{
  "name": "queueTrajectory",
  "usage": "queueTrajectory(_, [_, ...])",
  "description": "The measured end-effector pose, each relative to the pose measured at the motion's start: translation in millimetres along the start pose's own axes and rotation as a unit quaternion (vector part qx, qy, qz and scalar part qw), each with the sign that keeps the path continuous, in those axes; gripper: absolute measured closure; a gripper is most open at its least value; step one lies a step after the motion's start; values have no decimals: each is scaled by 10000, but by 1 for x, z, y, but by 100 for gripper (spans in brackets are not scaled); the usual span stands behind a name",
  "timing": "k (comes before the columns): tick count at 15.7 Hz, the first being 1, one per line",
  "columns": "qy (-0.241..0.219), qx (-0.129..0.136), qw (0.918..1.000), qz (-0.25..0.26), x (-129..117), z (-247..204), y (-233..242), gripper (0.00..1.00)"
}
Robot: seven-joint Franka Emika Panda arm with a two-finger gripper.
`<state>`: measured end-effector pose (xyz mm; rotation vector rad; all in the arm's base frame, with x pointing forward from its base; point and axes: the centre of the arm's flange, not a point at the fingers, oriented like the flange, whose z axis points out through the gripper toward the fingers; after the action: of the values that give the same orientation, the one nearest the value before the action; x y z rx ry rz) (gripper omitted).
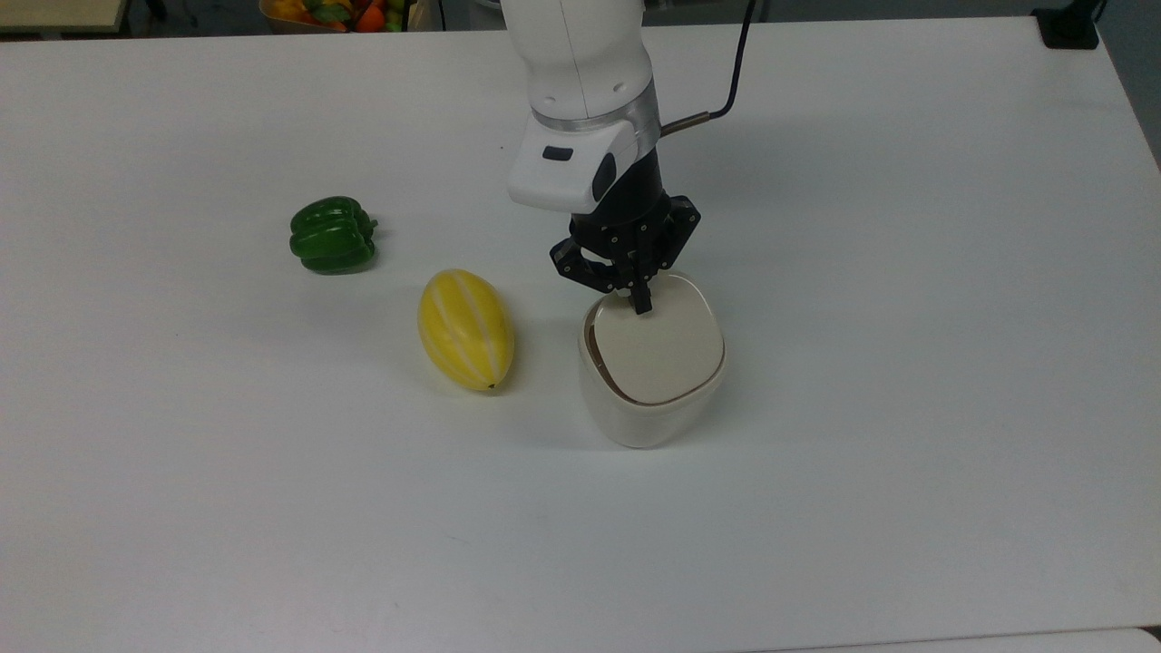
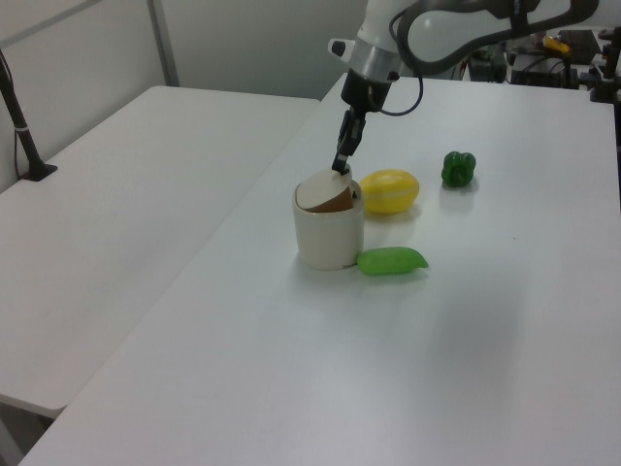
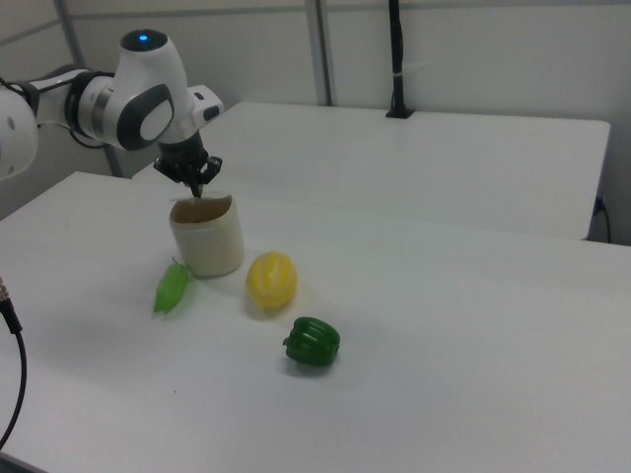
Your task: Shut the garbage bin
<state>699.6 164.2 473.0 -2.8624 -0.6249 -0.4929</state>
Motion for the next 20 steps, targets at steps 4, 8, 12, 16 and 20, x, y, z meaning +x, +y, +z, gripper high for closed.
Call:
queueTrajectory(4, [-174,3,9998,3,-7,19,1,98])
queueTrajectory(8, [-286,-7,9996,2,-11,32,2,98])
queueTrajectory(12, [-307,-40,9995,-39,-10,34,1,98])
queueTrajectory(16, [-310,-41,9995,-42,-10,35,1,99])
queueTrajectory(20, [-263,-54,9996,79,-8,30,1,98])
